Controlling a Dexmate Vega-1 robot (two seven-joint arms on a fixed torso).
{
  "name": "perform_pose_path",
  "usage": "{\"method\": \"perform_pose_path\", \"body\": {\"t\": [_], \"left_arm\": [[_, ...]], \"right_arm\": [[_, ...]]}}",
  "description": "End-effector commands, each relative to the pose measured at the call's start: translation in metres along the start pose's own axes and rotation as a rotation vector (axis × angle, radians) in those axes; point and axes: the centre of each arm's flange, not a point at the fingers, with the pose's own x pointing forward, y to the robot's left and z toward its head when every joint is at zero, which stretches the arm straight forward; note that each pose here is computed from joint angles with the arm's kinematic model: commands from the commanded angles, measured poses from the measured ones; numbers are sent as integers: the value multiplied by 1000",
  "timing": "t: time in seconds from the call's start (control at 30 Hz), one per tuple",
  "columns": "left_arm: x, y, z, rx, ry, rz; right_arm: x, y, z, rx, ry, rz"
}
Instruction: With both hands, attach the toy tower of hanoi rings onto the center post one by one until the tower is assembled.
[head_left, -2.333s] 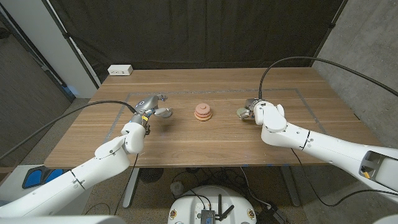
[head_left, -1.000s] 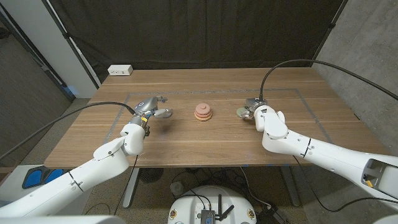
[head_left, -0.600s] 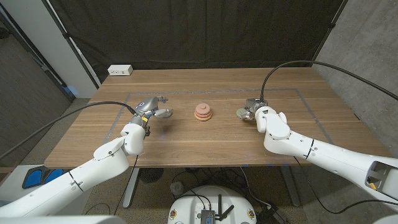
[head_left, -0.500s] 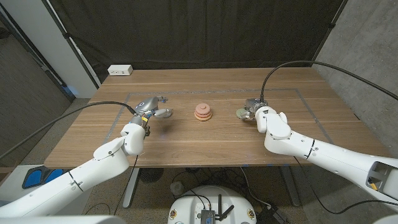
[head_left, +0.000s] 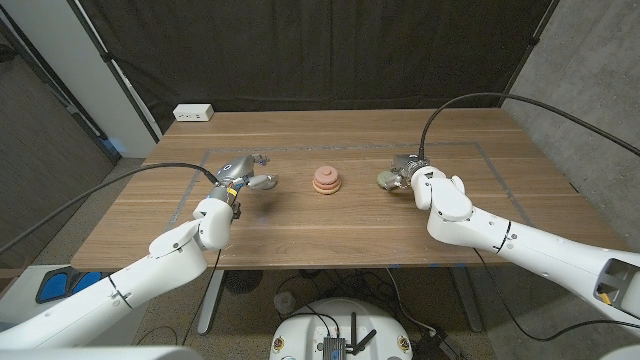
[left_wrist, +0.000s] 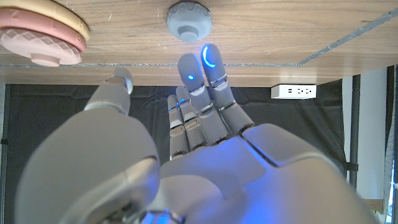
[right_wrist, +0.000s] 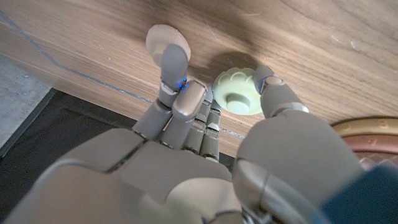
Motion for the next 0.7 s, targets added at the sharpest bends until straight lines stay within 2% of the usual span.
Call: {"method": "perform_pose_path", "body": {"t": [0.03,0.3,0.4,0.7], "left_arm": [[1,0,1,-1,-1,-3],[2,2,1,2,3,-2],[2,2,0,-8,11,3],[0,3,-1,-16,21,14]], "right_arm": [[-8,-16,3,-15,-7,-7],[-17,-31,9,-33,-40,-21],[-19,-35,12,-21,-68,-10],[-23,-44,21,-51,-106,-32]]}}
